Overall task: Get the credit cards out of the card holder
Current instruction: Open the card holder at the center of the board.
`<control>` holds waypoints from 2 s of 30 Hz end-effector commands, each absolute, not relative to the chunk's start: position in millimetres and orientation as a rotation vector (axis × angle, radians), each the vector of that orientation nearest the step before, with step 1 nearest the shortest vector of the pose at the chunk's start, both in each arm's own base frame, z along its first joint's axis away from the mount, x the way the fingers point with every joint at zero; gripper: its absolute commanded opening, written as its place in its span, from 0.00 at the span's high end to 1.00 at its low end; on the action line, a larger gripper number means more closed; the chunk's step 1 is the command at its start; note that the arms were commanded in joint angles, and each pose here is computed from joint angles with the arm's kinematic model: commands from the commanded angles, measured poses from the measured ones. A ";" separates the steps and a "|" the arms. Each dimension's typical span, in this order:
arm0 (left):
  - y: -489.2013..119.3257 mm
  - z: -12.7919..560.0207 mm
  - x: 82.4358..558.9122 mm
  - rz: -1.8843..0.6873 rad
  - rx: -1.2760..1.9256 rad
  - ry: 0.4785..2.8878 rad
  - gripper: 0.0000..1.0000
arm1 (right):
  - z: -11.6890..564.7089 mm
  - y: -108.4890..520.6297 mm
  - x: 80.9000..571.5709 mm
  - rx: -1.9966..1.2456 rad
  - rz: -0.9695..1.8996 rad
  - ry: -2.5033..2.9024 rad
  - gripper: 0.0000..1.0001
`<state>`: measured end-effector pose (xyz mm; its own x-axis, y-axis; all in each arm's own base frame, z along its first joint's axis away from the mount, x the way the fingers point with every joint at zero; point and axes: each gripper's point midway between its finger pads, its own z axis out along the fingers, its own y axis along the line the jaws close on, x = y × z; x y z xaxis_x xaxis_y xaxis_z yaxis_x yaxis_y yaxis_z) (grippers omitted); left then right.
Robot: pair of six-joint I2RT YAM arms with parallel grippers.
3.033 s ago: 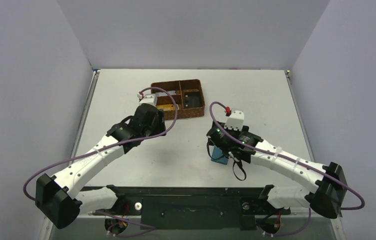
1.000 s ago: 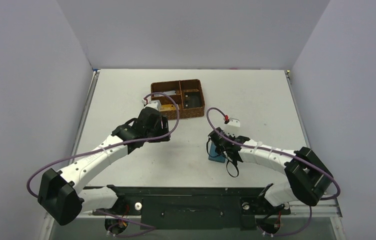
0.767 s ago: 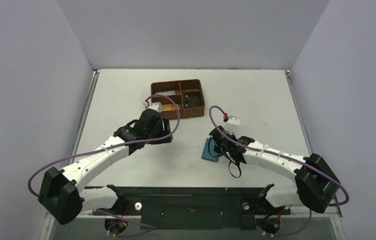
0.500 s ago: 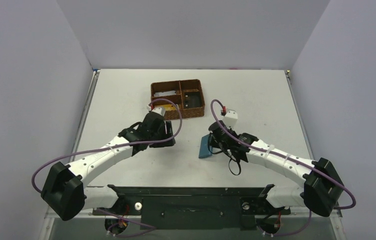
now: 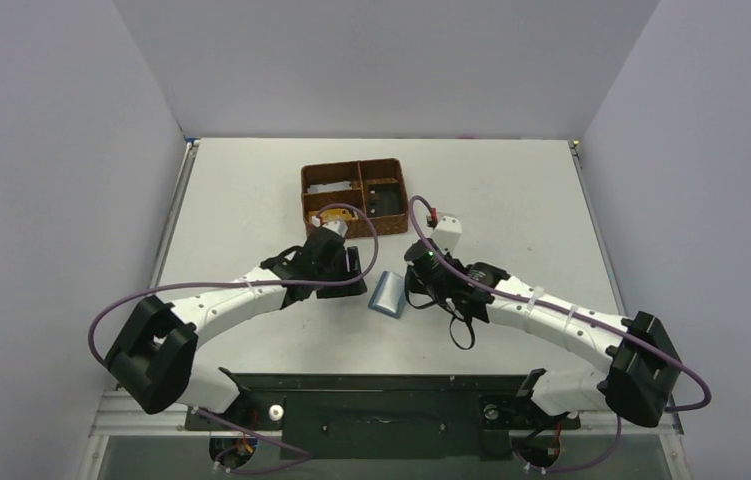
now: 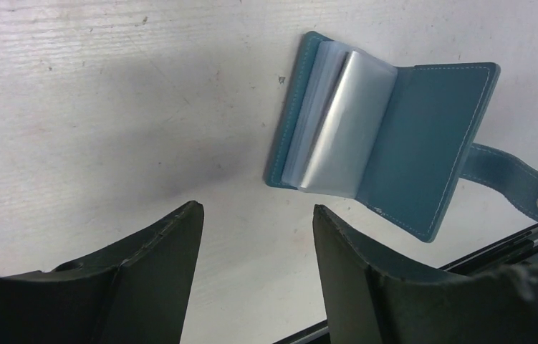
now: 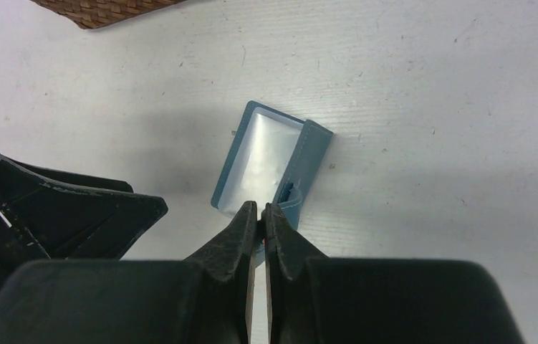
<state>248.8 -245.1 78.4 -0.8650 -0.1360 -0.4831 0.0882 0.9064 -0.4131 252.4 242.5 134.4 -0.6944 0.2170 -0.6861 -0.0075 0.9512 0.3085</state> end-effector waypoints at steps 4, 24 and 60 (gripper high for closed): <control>-268.5 80.1 258.0 -0.664 -0.021 2.506 0.46 | 136.8 222.8 254.7 0.172 0.272 2.310 1.00; -288.3 51.5 251.9 -0.614 0.026 2.578 0.54 | 43.6 127.5 258.9 0.337 -0.120 2.489 1.00; -220.0 53.4 265.6 -0.505 -0.271 2.547 0.60 | 153.5 275.7 271.0 0.048 0.167 2.340 0.64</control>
